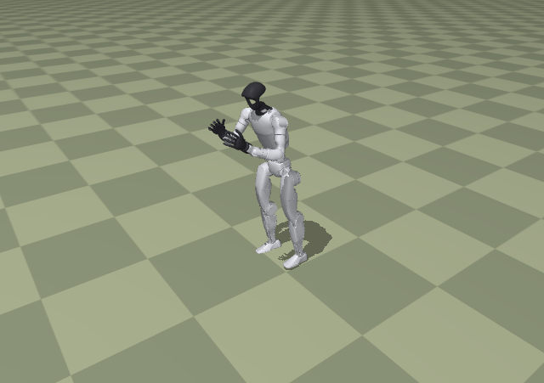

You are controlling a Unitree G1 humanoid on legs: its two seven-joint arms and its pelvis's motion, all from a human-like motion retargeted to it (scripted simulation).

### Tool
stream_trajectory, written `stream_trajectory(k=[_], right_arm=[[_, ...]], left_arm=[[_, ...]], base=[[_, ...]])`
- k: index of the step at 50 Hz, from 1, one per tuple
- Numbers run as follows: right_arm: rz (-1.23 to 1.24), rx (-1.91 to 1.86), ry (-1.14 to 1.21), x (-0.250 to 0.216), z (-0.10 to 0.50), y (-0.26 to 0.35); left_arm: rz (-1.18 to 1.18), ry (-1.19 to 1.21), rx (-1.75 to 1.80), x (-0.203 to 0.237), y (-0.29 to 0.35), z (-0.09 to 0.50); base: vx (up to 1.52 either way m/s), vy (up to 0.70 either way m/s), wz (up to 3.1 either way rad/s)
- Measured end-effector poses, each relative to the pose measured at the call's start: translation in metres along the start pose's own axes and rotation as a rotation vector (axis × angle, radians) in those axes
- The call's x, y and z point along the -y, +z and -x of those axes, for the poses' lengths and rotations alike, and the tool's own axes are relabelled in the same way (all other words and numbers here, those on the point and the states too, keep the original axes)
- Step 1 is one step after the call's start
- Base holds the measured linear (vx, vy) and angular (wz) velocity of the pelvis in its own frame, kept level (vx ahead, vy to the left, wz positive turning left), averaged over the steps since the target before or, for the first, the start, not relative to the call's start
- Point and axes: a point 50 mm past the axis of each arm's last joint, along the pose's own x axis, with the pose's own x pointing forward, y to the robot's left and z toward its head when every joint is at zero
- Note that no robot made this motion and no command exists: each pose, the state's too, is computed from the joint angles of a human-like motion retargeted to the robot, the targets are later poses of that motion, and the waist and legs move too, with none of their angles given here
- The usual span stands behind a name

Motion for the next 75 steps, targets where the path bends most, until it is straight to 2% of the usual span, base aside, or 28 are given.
stream_trajectory(k=[6, 11, 18, 25, 31, 37, 41, 43, 46, 49, 52, 55, 57, 59, 62, 65, 71, 75], right_arm=[[-0.046, -0.342, 0.072, 0.010, 0.087, -0.040], [0.127, -0.671, 0.161, 0.034, 0.178, -0.069], [0.248, -1.121, 0.194, 0.083, 0.295, -0.057], [0.355, -1.369, 0.241, 0.122, 0.358, -0.014], [0.404, -1.499, 0.198, 0.124, 0.383, -0.011], [0.377, -1.410, 0.131, 0.114, 0.357, -0.038], [0.321, -1.240, -0.012, 0.089, 0.312, -0.072], [0.297, -1.084, -0.070, 0.071, 0.264, -0.096], [0.158, -0.772, -0.187, 0.036, 0.151, -0.112], [-0.032, -0.381, -0.220, 0.015, 0.019, -0.075], [-0.094, 0.046, -0.182, 0.017, -0.071, 0.007], [-0.043, 0.367, -0.098, 0.023, -0.103, 0.074], [0.026, 0.438, -0.026, 0.028, -0.106, 0.090], [-0.002, 0.512, -0.030, 0.055, -0.093, 0.096], [0.152, 0.518, 0.020, 0.079, -0.086, 0.095], [0.295, 0.463, 0.047, 0.099, -0.071, 0.084], [0.439, 0.203, 0.203, 0.137, -0.001, 0.062], [0.452, -0.101, 0.193, 0.178, 0.059, 0.050]], left_arm=[[-0.105, -0.009, -0.235, -0.035, -0.032, 0.056], [-0.277, 0.028, -0.515, -0.084, -0.057, 0.123], [-0.485, 0.131, -0.915, -0.146, -0.051, 0.232], [-0.573, 0.152, -1.158, -0.178, -0.007, 0.298], [-0.535, 0.251, -1.182, -0.177, -0.002, 0.303], [-0.413, 0.277, -1.046, -0.149, -0.030, 0.264], [-0.370, 0.166, -0.931, -0.095, -0.081, 0.223], [-0.326, 0.135, -0.840, -0.065, -0.104, 0.181], [-0.220, 0.124, -0.603, -0.024, -0.107, 0.087], [-0.069, 0.099, -0.280, 0.016, -0.060, -0.018], [0.074, 0.089, 0.064, 0.038, 0.019, -0.084], [0.112, 0.035, 0.361, 0.035, 0.081, -0.101], [0.084, -0.097, 0.449, 0.036, 0.097, -0.089], [0.075, -0.156, 0.534, 0.010, 0.111, -0.082], [0.171, -0.291, 0.537, -0.008, 0.132, -0.067], [0.122, -0.350, 0.434, -0.037, 0.130, -0.049], [-0.331, -0.157, 0.016, -0.136, 0.101, 0.019], [-0.535, 0.105, -0.278, -0.203, 0.096, 0.081]], base=[[0.00, 0.00, 0.00], [0.02, 0.01, -0.20], [0.00, 0.00, -0.03], [-0.02, 0.01, -0.02], [-0.27, 0.02, -0.30], [-0.40, 0.03, 0.15], [-0.20, 0.02, 0.30], [-0.18, 0.00, 0.08], [-0.25, -0.02, -0.09], [-0.41, -0.05, -0.21], [-0.46, -0.05, 0.17], [-0.47, -0.07, 0.38], [-0.52, -0.19, -1.06], [-0.83, 0.02, -1.29], [-0.72, 0.06, -0.65], [-0.26, -0.02, 0.00], [-0.48, -0.08, -0.17], [-0.70, -0.03, 0.33]])
